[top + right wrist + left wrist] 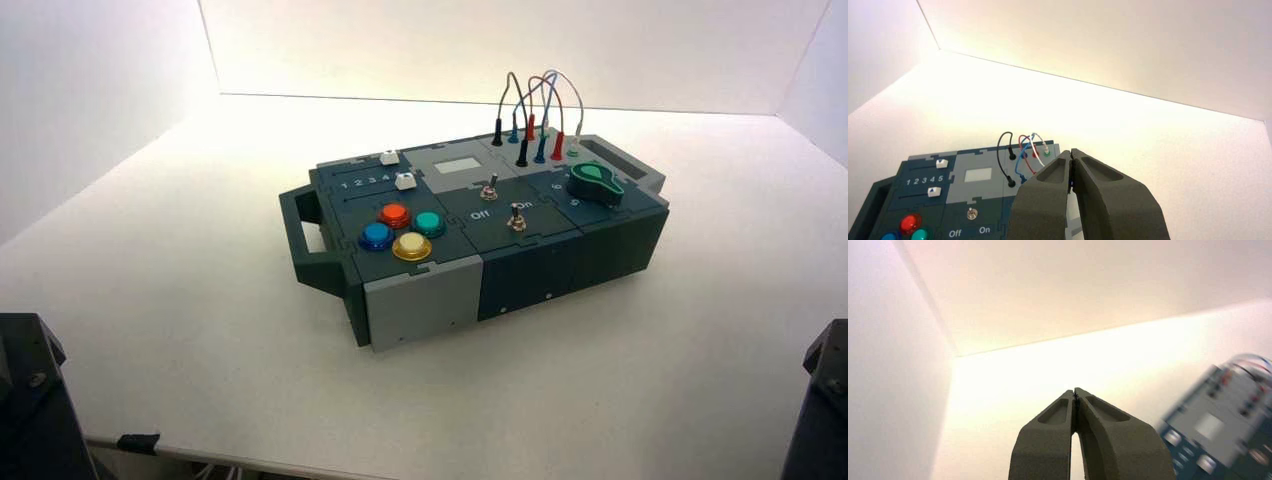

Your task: Push the red button with the left gripper.

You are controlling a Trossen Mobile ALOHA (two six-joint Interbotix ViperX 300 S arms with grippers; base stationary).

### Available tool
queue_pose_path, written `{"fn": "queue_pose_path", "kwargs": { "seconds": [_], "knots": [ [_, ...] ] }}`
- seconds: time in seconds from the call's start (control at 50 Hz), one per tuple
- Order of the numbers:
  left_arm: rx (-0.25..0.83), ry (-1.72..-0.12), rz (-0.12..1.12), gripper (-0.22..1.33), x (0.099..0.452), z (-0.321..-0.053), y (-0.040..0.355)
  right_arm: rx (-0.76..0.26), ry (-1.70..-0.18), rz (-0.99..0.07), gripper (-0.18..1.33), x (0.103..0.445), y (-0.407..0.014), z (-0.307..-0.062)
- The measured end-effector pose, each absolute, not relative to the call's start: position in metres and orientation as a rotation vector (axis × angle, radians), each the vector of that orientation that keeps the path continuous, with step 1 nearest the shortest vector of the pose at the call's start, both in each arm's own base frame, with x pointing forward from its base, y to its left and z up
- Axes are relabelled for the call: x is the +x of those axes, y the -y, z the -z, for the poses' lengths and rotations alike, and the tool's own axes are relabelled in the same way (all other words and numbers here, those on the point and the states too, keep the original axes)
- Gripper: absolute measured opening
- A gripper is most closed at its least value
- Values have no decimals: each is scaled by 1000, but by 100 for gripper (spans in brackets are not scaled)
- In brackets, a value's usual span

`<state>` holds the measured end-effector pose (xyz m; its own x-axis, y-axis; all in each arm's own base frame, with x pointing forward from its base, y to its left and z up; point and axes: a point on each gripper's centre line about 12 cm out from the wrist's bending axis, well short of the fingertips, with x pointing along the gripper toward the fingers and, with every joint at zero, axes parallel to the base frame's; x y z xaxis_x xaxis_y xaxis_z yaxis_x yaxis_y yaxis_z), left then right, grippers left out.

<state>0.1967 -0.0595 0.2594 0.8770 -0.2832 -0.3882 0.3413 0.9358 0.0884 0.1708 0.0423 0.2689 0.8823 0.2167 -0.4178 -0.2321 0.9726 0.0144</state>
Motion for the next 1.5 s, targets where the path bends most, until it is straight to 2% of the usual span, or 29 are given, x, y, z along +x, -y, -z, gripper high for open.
{"fn": "queue_pose_path", "kwargs": {
  "seconds": [0.18,0.4,0.48,0.6,0.84,1.14,1.5],
  "knots": [
    [206,-534,444,-16,204,-241,86,-38,-446,-232,-14,172,-42,-266],
    [338,-882,627,-16,216,-186,140,-46,-505,-232,-14,180,-45,-256],
    [369,-930,663,-16,216,-177,152,-47,-524,-231,-14,182,-45,-253],
    [421,-978,727,-16,215,-164,176,-48,-538,-230,-14,182,-45,-250],
    [466,-1051,766,-16,219,-145,197,-51,-547,-230,-14,183,-45,-249],
    [560,-1121,859,-16,199,-121,226,-51,-561,-229,-14,184,-46,-246],
    [605,-1179,878,-16,194,-104,231,-54,-566,-229,-14,185,-46,-245]
  ]
}}
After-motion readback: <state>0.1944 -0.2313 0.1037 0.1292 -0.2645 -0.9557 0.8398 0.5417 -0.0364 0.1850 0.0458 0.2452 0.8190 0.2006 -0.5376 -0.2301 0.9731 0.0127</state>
